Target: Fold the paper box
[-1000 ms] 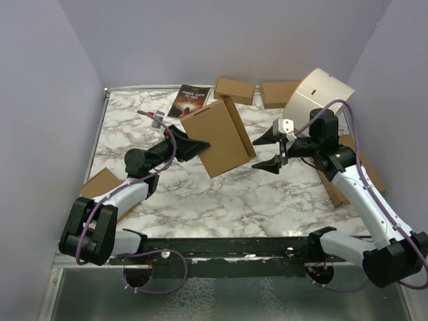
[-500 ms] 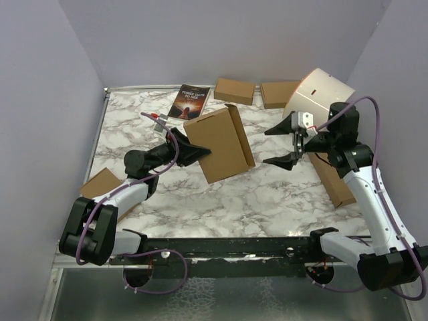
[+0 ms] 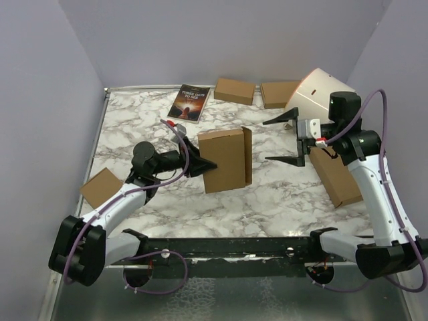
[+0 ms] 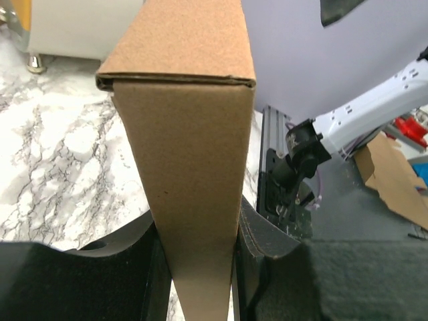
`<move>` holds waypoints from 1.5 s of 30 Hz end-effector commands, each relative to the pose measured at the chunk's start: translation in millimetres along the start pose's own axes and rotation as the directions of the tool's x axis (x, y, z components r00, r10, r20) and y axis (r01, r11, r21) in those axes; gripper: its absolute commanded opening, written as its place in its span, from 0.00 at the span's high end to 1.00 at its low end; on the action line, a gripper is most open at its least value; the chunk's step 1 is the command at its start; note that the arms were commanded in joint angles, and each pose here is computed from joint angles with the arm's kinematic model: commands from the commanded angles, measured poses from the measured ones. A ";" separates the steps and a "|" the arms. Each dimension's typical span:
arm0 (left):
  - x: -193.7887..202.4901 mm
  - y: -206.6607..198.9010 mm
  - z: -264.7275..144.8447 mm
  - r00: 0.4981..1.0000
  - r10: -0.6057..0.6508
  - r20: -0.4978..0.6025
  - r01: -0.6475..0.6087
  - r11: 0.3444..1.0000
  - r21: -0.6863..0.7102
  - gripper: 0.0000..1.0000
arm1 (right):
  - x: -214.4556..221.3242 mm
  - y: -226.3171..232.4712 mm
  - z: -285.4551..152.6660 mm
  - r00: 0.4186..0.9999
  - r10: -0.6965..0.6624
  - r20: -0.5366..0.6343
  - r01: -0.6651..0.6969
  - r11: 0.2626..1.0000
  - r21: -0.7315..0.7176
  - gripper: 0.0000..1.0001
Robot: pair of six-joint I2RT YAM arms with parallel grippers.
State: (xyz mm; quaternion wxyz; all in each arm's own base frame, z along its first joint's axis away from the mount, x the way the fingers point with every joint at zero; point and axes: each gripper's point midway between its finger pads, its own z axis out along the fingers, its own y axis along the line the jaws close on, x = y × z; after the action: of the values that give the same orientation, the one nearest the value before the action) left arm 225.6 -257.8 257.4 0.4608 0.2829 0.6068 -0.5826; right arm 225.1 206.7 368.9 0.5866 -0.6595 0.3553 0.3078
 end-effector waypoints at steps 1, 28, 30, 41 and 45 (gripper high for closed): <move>9.7 -8.1 3.9 0.992 0.080 -0.094 -0.077 0.996 0.040 1.00 | -11.0 -6.0 -0.5 0.999 -0.048 0.026 0.048 0.999 -0.010 0.13; 68.5 26.1 2.3 0.843 -0.217 -0.492 0.180 0.976 -0.121 1.00 | 96.3 22.7 0.7 0.923 0.346 -0.170 -0.309 0.928 0.208 0.62; 72.0 31.2 1.4 0.828 -0.233 -0.510 0.184 0.972 -0.146 1.00 | 101.3 28.0 -1.5 0.926 0.349 -0.143 -0.309 0.920 0.241 0.61; 86.0 59.6 -8.6 0.804 -0.185 -0.566 0.057 0.970 -0.236 1.00 | 141.5 46.1 8.6 0.908 0.415 -0.055 -0.386 0.881 0.275 0.57; 97.4 65.5 -13.9 0.798 -0.184 -0.575 0.035 0.965 -0.260 1.00 | 144.5 54.1 14.2 0.907 0.420 -0.023 -0.404 0.885 0.231 0.55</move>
State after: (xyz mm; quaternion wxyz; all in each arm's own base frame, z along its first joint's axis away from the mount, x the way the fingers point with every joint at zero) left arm 238.5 -258.6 148.7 0.2244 0.3452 0.7975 -0.4410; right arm 257.2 197.6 209.5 0.5440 -0.5088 0.5689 0.3486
